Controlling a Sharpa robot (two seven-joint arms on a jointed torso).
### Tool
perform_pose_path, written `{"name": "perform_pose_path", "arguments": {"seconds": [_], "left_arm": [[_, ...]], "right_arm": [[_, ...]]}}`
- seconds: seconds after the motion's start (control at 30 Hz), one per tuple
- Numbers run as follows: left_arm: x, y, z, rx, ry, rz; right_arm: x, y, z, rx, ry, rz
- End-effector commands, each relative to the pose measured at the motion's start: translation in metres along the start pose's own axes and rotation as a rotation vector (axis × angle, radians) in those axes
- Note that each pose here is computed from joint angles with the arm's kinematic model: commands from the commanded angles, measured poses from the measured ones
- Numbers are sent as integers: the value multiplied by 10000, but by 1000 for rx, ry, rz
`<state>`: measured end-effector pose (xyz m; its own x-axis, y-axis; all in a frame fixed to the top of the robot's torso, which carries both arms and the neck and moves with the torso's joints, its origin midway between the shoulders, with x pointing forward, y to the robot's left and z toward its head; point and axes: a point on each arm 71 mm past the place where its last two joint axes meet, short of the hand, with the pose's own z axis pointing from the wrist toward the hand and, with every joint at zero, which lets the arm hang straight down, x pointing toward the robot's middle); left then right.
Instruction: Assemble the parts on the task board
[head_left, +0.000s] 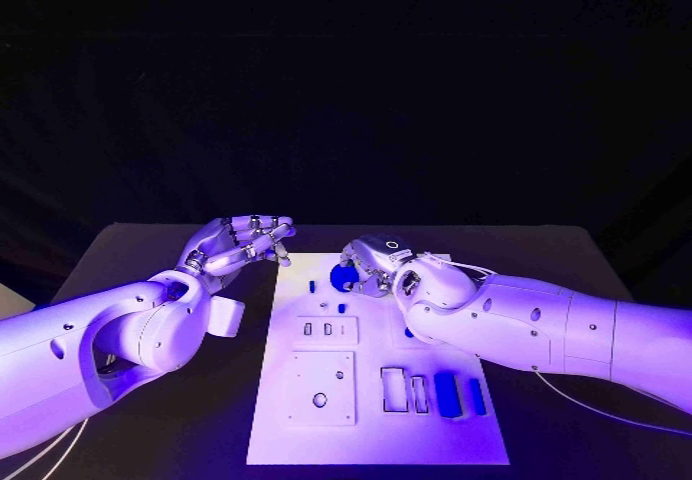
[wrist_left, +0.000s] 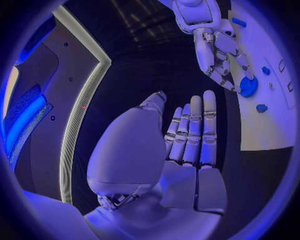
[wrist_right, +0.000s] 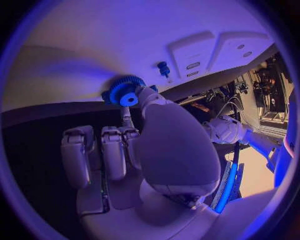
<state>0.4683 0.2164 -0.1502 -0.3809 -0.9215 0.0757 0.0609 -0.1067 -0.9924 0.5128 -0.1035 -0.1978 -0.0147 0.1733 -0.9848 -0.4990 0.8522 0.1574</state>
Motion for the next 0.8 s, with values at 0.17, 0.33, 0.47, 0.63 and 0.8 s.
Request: {"name": "perform_pose_path", "arguments": {"seconds": [0.17,0.33,0.47,0.63,0.8], "left_arm": [[24,-6,6,3,18,-8],[19,-5,4,3,16,-8],[18,-5,4,2,16,-8],[17,-5,3,2,16,-7],[15,-5,3,2,15,-7]], "right_arm": [[37,-14,2,7,30,9],[59,-40,-9,17,67,29],[72,-50,-18,19,88,41],[85,-57,-24,20,108,53],[94,-79,-27,32,121,56]]}}
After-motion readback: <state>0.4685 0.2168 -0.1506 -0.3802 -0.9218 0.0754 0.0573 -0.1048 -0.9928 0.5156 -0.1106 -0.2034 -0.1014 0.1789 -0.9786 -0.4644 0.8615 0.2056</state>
